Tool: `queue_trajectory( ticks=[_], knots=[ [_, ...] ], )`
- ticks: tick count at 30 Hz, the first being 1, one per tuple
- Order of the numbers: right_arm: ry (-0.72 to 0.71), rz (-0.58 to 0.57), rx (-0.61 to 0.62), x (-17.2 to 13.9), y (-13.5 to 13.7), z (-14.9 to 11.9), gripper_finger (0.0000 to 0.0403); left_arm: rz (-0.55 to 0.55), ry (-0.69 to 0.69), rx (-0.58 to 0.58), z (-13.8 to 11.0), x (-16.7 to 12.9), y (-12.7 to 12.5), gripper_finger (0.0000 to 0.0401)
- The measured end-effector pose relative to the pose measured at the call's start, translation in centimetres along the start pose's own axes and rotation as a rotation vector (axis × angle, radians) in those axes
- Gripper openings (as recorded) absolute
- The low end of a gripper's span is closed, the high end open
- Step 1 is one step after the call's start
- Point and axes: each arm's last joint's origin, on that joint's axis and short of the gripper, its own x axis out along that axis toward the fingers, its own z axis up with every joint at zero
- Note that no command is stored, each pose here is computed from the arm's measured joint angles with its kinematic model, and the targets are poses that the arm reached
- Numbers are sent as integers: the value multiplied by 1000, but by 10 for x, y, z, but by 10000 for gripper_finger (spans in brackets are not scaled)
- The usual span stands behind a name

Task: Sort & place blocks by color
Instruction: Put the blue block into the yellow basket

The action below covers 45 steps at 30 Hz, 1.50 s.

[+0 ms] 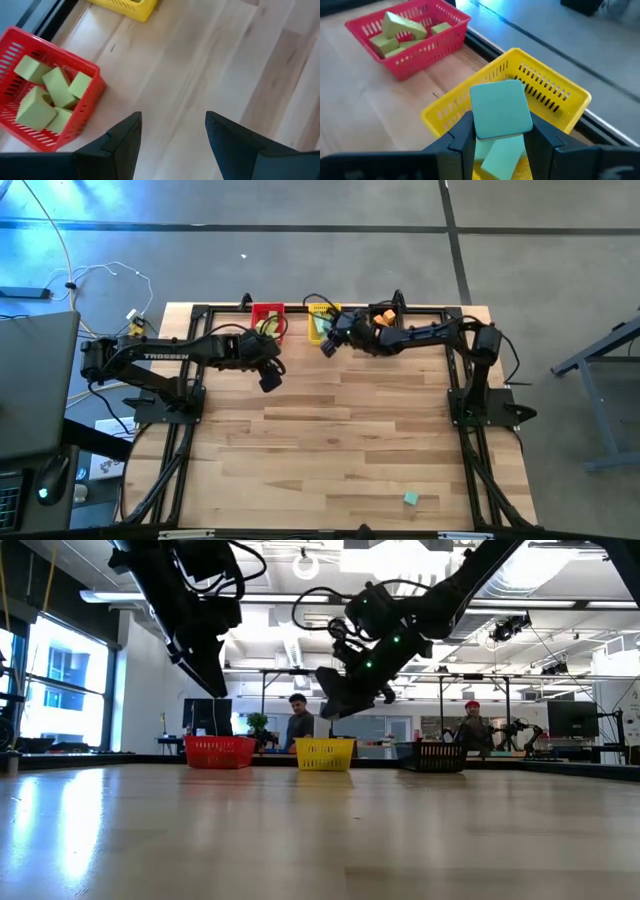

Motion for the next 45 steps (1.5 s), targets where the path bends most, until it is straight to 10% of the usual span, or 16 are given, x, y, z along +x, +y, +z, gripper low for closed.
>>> queue_trajectory(
  ticks=[32, 45],
  knots=[
    [103, 116, 307, 10, -28, -2, 111, -197, -21, 93, -22, -25, -72, 204],
    [35, 39, 284, 10, -32, 3, 194, -241, -38, 247, -31, -34, -89, 204]
  ],
)
